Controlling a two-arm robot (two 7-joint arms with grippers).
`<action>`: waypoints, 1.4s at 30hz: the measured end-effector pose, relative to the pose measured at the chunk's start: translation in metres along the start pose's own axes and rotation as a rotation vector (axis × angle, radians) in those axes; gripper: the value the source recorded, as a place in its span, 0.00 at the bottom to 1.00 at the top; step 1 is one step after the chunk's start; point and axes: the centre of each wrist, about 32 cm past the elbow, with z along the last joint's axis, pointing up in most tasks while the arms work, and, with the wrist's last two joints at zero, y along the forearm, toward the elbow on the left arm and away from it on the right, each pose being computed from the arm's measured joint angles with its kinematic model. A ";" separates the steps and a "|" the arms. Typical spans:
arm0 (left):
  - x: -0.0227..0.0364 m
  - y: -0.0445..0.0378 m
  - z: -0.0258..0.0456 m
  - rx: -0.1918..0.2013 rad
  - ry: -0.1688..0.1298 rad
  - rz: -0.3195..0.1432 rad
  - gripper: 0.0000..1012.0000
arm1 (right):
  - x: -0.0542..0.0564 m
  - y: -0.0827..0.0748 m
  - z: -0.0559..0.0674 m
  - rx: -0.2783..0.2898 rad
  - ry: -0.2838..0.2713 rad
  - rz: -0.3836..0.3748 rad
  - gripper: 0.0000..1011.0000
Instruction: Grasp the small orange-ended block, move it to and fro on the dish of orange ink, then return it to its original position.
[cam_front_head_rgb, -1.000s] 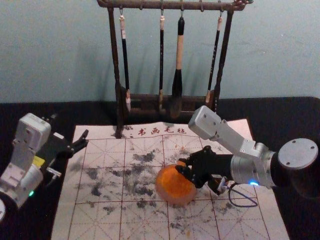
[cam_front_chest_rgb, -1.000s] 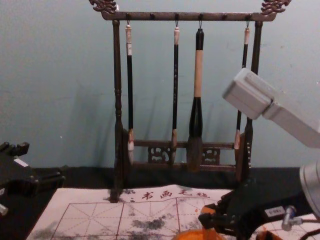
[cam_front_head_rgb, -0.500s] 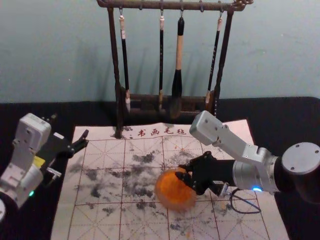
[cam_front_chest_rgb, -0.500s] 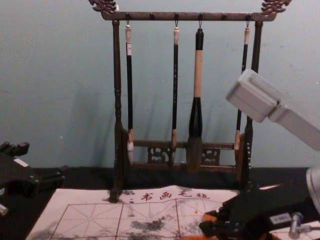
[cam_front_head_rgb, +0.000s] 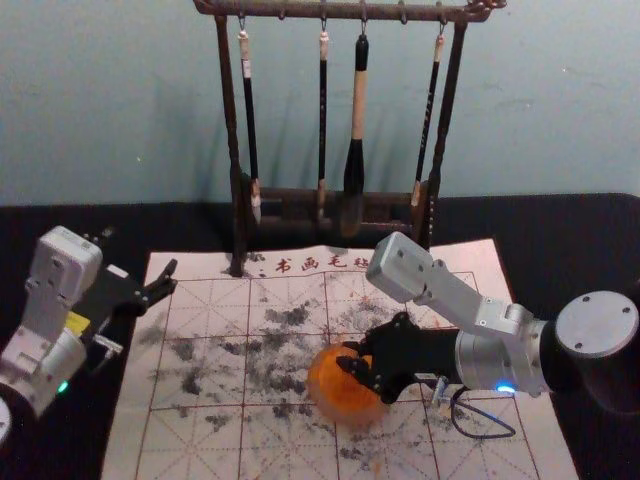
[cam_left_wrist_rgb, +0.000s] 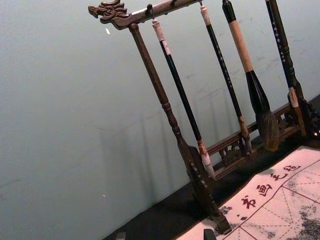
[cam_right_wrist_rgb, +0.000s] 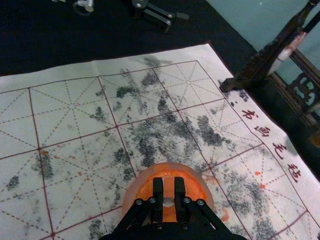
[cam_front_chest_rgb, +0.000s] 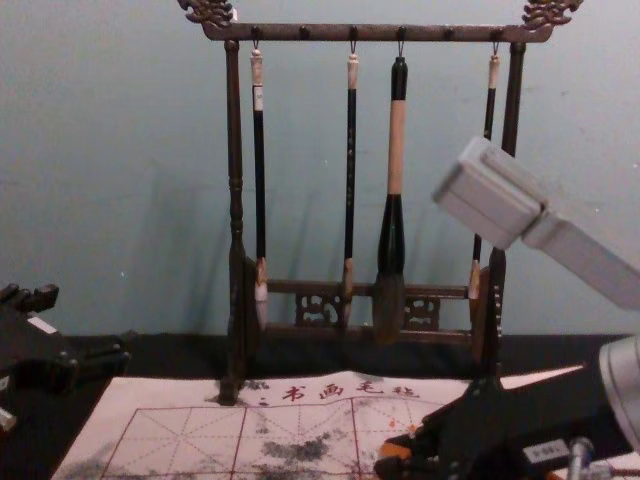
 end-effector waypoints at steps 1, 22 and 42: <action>0.0000 0.0000 0.0000 0.000 0.000 0.000 0.99 | -0.001 0.001 0.001 0.003 -0.001 0.004 0.08; 0.0000 0.0000 0.0001 0.000 0.000 0.000 0.99 | 0.001 0.000 0.007 0.046 0.058 -0.033 0.08; 0.0000 0.0000 0.0000 0.000 0.000 0.000 0.99 | -0.001 -0.051 -0.003 0.061 0.179 -0.161 0.08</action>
